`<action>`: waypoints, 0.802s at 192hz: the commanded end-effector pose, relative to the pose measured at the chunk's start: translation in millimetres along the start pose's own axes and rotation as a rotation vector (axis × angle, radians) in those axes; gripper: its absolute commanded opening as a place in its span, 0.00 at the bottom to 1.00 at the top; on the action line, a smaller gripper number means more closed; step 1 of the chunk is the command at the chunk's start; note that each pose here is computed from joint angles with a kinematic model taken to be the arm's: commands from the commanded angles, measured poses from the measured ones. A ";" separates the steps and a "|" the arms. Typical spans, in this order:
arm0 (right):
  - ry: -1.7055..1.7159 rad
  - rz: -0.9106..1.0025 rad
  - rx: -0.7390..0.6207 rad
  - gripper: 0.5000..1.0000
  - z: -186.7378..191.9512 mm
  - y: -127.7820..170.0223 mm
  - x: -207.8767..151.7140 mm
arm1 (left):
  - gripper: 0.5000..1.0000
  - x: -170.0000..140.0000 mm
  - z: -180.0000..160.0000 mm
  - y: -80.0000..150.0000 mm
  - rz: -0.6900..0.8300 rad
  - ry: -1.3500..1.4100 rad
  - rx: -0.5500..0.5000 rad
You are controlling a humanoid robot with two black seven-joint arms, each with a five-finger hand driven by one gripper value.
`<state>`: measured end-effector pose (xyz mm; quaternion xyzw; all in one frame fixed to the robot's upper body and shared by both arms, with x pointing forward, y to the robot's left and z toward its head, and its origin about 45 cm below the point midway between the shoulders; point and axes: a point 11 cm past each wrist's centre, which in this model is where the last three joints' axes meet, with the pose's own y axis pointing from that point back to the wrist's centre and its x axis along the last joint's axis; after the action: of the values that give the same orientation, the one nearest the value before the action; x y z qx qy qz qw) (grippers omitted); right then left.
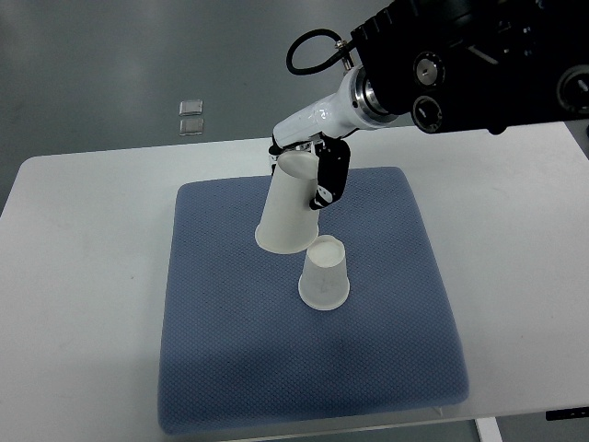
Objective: Stack paper cups
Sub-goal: 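Carry the cup over the inverted cup on the pad and lower it, then press the held cup down onto the inverted cup to nest them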
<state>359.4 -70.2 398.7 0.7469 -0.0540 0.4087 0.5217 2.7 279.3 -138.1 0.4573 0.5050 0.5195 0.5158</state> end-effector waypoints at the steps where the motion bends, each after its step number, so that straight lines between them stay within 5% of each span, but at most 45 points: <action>1: -0.009 -0.003 -0.001 0.36 3.1 -3.4 -3.8 | 1.00 0.1 0.0 0.0 0.000 0.000 0.000; 154: -0.067 -0.029 -0.051 0.41 34.4 -8.1 -27.3 | 1.00 0.2 -0.7 0.0 0.001 0.000 0.000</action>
<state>365.7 -102.7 372.3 0.7455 -0.0719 0.3786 0.5437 2.3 279.9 -138.2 0.4578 0.5048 0.5198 0.5151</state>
